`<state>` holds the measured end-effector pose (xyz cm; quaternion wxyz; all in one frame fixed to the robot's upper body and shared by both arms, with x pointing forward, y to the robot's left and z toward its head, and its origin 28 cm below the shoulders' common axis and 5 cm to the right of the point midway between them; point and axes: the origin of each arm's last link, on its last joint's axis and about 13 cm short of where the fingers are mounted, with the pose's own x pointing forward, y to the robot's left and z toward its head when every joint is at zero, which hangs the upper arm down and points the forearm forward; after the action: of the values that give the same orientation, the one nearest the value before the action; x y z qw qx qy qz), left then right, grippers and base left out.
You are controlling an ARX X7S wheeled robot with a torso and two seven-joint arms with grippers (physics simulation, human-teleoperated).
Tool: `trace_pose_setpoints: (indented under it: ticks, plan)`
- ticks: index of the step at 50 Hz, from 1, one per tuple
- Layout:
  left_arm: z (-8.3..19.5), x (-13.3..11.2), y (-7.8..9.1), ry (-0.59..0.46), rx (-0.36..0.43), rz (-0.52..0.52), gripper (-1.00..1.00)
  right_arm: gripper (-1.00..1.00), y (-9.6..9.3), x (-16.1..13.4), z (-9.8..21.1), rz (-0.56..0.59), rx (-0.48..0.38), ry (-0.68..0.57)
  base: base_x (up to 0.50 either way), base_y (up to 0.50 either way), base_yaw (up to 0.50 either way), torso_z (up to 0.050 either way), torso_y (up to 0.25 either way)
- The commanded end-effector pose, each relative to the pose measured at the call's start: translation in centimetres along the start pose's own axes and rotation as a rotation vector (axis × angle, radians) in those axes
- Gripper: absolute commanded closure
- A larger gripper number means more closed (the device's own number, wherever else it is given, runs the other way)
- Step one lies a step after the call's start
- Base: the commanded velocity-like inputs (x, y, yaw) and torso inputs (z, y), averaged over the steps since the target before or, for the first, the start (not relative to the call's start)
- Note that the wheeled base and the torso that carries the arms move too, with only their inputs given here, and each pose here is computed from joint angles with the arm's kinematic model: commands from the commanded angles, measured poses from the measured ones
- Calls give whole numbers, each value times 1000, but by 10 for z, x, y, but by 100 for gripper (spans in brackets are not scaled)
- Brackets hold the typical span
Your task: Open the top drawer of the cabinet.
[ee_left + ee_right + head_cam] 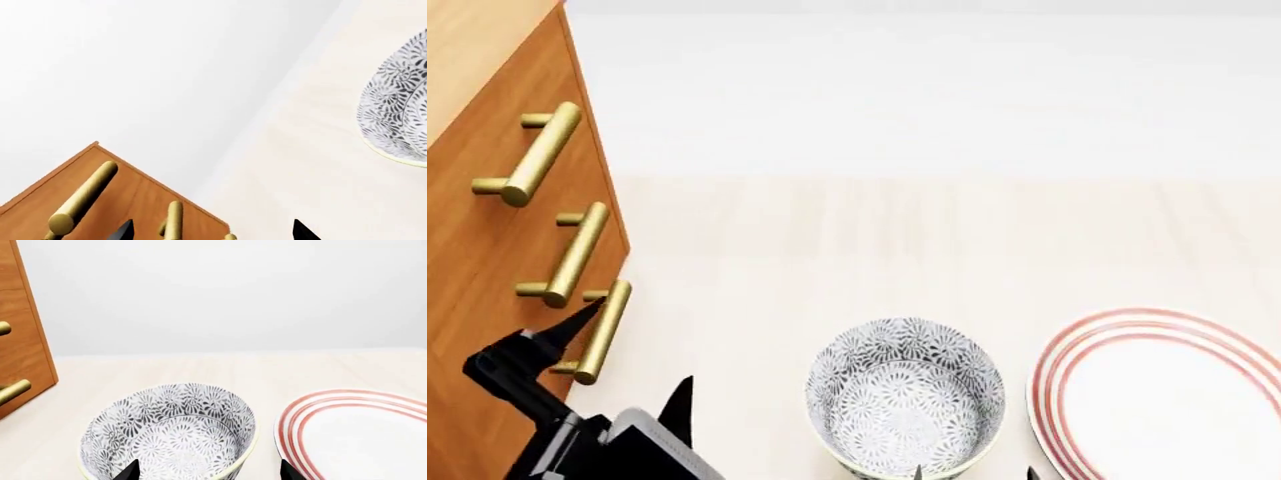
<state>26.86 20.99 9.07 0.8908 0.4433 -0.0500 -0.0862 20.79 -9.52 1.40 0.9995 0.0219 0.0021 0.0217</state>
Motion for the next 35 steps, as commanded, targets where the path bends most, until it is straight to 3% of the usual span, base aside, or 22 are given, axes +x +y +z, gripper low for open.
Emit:
trace_pose_setpoints:
  ticks: [1,5,8,18,26,35]
  plan:
    - [15,12,20,-72,213,-35,-100,-100,0,2,0,1,1,-11,0,0,0,0,0]
    - [17,14,24,-78,240,-58,-100,-100,0,2,-1,2,0,-11,0,0,0,0,0]
    - [18,19,31,-82,326,-46,-100,-100,0,2,-1,2,0,-11,0,0,0,0,0]
    - [26,27,50,-90,482,-13,-100,-100,0,1,0,4,0,-9,0,0,0,0,0]
    - [34,35,75,-74,552,48,-100,-100,1,1,-1,5,1,-5,0,0,0,0,0]
    - [36,43,99,-19,542,112,-100,-100,1,1,-2,6,2,-3,0,0,0,0,0]
